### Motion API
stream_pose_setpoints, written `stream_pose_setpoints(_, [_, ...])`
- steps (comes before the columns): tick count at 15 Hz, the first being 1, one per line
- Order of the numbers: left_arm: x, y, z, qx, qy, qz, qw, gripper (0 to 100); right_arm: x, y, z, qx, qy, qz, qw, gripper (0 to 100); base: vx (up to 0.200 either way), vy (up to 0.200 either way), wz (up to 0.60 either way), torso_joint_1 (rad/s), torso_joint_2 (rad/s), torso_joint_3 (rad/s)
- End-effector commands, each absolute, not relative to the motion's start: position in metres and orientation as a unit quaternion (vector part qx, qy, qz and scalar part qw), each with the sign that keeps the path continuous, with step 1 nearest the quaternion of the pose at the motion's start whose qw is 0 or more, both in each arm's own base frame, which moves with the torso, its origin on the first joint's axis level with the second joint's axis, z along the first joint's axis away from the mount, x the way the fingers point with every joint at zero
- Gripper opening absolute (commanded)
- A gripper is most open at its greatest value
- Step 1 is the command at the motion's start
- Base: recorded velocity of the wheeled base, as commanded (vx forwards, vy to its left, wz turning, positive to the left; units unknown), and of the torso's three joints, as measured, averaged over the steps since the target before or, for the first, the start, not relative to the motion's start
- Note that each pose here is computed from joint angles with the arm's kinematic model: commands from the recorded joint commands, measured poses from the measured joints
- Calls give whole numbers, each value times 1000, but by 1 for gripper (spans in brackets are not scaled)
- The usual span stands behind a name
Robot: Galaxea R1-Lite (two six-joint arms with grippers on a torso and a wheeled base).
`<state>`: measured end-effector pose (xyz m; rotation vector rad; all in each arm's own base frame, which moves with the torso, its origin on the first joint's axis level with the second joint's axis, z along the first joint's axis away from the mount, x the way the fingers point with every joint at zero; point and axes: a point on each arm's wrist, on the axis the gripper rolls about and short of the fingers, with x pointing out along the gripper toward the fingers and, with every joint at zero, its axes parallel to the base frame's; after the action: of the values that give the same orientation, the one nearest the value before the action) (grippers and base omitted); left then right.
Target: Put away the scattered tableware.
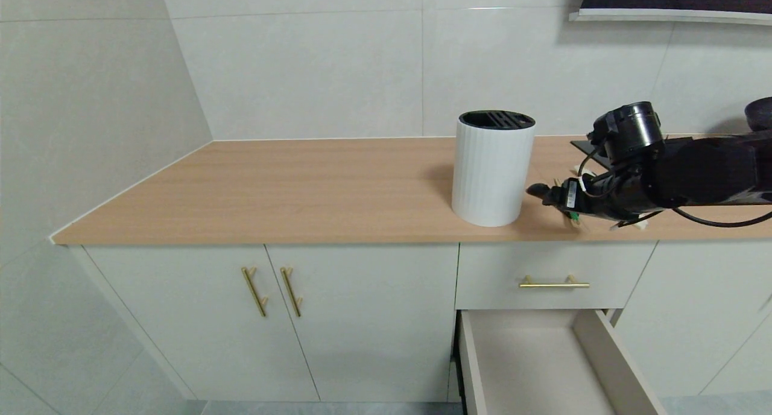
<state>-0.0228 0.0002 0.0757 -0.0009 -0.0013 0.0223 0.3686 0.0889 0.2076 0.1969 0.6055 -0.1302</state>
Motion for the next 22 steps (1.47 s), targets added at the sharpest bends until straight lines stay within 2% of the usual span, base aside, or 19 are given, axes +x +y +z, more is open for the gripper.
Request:
stream_pose_setpoints(1, [-23,0,76,-1,0,12,1000,100,390,81,185,95,304,-87,944,100,0,0,0,0,0,0])
stream_pose_setpoints(13, [-23,0,76,-1,0,12,1000,100,408,75,165,83,311,-117,940,100,0,0,0,0,0,0])
stream_pose_setpoints(14, [-23,0,76,-1,0,12,1000,100,408,75,165,83,311,-117,939,0,0,0,0,0,0,0])
stream_pose_setpoints(22, [-23,0,76,-1,0,12,1000,100,405,75,171,85,305,-116,941,0,0,0,0,0,0,0])
